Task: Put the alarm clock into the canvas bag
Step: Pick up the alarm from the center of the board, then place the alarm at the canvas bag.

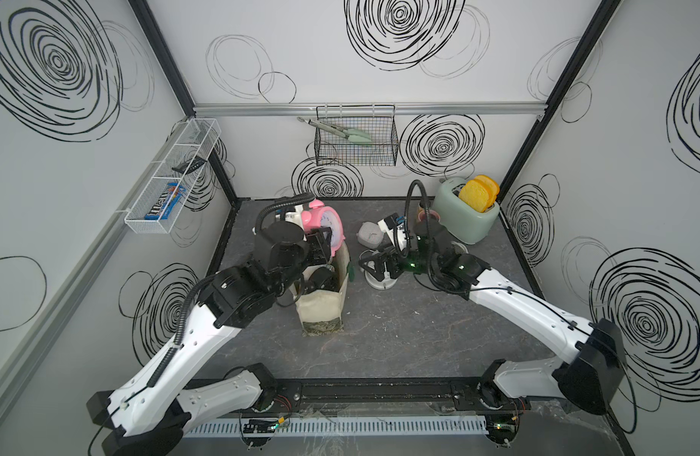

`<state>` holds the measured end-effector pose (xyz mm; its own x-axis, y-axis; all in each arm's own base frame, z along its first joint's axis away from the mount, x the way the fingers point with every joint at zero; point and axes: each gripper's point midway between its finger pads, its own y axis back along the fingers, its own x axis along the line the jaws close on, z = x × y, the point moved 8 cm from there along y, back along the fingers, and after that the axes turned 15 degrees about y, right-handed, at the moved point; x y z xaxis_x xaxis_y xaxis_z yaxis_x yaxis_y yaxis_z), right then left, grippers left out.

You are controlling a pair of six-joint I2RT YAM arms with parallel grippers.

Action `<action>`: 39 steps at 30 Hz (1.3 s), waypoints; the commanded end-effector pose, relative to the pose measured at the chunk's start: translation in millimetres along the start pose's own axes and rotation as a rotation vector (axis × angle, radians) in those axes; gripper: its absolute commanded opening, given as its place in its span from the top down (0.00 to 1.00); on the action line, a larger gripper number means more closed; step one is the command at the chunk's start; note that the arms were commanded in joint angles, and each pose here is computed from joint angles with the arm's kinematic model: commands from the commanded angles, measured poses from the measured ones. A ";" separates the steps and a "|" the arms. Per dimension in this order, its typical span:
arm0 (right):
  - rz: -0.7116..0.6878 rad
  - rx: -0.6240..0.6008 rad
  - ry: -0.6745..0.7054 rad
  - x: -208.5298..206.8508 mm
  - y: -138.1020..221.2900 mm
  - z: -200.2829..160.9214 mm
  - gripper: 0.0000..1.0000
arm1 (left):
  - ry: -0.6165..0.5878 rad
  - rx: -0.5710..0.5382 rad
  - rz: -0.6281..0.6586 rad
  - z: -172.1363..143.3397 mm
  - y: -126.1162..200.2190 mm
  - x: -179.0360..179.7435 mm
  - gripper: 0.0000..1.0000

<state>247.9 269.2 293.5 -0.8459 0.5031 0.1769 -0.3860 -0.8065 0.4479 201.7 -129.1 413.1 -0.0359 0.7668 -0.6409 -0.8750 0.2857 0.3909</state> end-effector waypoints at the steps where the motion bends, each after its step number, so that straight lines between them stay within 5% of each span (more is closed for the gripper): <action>1: 0.021 -0.005 0.015 3.3 -20.9 10.6 0.03 | -0.072 0.020 0.135 -5.8 -7.6 15.0 0.63; 7: 0.028 0.022 0.001 -3.7 -55.2 14.2 0.12 | -0.109 0.085 0.196 -21.2 -32.5 18.4 0.63; 12: 0.020 0.046 -0.013 -8.8 -68.1 14.8 0.31 | -0.118 0.115 0.214 -31.2 -53.3 16.3 0.63; 19: 0.012 -0.033 -0.009 -4.1 -43.6 24.9 0.08 | -0.101 0.078 0.235 -22.6 -56.0 21.7 0.63; 27: 0.005 0.019 -0.035 -21.6 -65.5 27.1 0.11 | -0.072 0.094 0.225 -15.5 -58.3 29.7 0.63; 33: 0.026 0.082 -0.052 -24.9 -85.1 20.4 0.37 | -0.049 0.146 0.193 -26.6 -68.1 25.7 0.63; 39: 0.038 0.051 -0.044 -19.5 -77.6 25.8 0.88 | -0.028 0.196 0.203 -45.0 -86.9 19.5 0.63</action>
<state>309.1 331.1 261.5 -0.8286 0.5049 0.2418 -0.3329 -0.7917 0.5122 247.1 -151.1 339.1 -0.1943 0.8614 -0.4693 -0.7321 0.1910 0.6538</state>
